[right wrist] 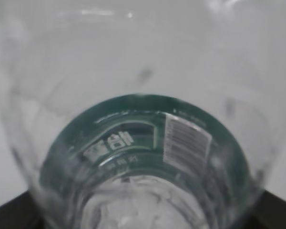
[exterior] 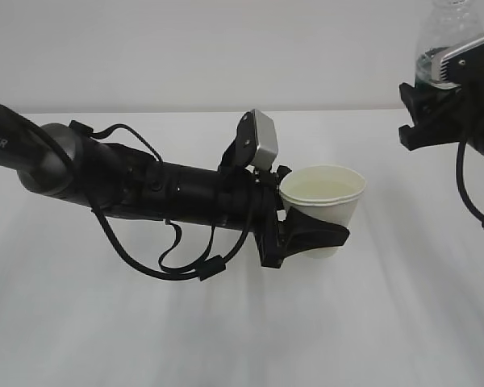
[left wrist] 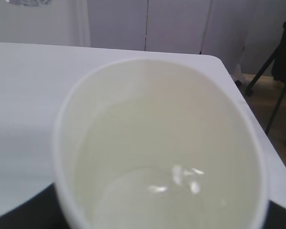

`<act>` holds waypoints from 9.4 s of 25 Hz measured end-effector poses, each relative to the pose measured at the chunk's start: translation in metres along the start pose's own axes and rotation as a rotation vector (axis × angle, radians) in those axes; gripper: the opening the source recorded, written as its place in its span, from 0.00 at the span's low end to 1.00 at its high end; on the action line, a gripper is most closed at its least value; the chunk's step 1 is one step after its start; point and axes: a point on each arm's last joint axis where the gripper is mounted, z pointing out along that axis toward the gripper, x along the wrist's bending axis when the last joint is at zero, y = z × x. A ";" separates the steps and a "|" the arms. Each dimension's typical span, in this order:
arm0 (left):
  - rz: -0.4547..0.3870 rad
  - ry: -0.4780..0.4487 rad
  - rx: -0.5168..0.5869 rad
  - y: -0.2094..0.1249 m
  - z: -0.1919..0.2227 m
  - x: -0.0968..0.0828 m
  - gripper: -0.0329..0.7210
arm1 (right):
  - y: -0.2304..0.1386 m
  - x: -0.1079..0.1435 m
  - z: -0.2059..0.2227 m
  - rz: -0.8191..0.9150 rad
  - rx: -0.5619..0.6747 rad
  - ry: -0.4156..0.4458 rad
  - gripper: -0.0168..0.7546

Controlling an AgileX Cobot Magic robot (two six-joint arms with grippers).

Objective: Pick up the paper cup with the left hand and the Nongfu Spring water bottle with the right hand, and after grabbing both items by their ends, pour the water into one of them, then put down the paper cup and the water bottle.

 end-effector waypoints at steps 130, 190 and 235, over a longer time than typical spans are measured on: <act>-0.176 0.614 -0.114 -0.027 -0.175 0.116 0.62 | -0.098 0.033 0.037 0.353 0.150 -0.089 0.67; -0.287 0.994 -0.050 -0.112 -0.295 0.120 0.62 | -0.096 0.036 0.037 0.334 0.140 -0.054 0.67; -0.291 1.455 -0.174 -0.136 -0.262 0.123 0.62 | -0.095 0.038 0.037 0.319 0.132 -0.029 0.67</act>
